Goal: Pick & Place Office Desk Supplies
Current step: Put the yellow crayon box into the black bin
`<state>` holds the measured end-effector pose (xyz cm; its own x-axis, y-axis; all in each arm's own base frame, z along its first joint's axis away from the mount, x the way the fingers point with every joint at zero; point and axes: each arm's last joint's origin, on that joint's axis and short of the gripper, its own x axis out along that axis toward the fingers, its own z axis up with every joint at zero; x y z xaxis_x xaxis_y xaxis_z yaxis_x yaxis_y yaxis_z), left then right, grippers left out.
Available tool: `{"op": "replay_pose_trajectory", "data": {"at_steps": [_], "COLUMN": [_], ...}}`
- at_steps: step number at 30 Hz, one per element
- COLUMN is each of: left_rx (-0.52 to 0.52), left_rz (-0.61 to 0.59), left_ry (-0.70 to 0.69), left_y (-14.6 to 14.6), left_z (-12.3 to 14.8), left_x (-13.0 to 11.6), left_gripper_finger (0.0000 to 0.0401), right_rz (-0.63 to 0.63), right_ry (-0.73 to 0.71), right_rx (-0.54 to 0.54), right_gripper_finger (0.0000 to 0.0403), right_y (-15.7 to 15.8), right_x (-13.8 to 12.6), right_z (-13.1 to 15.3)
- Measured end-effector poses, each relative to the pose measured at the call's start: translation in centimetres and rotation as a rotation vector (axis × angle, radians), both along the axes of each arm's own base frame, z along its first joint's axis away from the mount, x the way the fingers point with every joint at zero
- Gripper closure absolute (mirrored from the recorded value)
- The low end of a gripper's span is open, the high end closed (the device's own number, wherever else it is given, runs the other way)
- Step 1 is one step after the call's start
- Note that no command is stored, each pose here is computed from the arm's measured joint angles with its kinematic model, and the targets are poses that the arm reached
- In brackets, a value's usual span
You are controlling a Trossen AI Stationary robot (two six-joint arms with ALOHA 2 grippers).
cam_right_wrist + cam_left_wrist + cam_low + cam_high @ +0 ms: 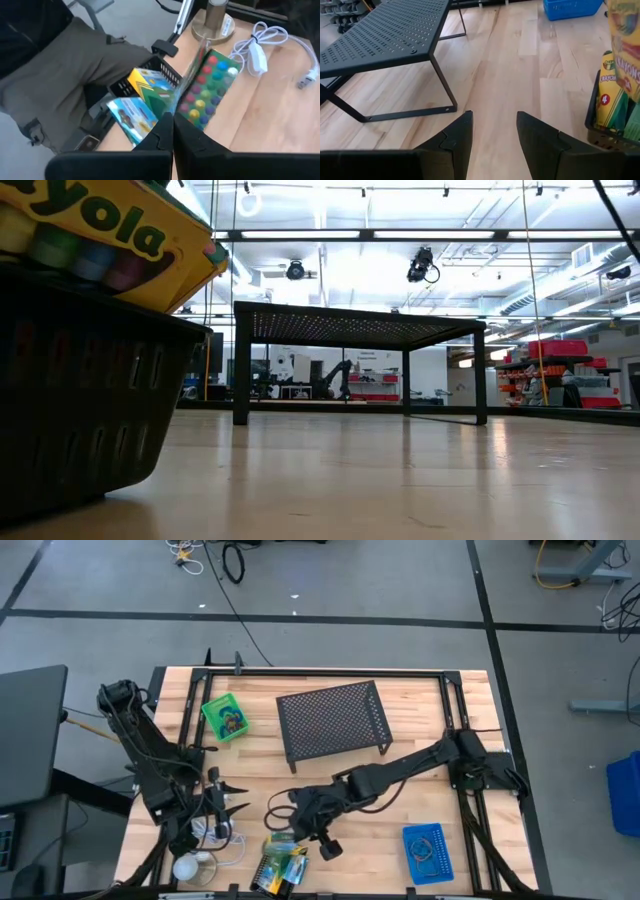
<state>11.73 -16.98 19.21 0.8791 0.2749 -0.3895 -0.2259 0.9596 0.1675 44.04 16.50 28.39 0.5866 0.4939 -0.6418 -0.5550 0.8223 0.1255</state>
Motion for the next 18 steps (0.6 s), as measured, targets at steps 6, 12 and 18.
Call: {"op": "replay_pose_trajectory", "data": {"at_steps": [6,12,18], "left_rx": [-0.006,-0.013,-0.001], "left_rz": [0.008,0.017,0.032], "left_ry": [0.005,0.003,-0.034], "left_y": [0.1,0.3,0.3], "left_z": [0.0,0.0,0.1], "left_x": [-0.1,-0.1,-0.1], "left_gripper_finger": [0.0239,0.0239,0.0239], "right_rz": [0.067,0.132,0.185], "right_ry": [-0.045,-0.074,-0.144], "right_rx": [-0.011,-0.023,-0.052], "right_gripper_finger": [0.0403,0.0403,0.0403], "right_y": [-1.0,-1.5,-0.9], "right_x": [0.5,0.7,1.1], "right_z": [0.0,0.1,-0.2]}}
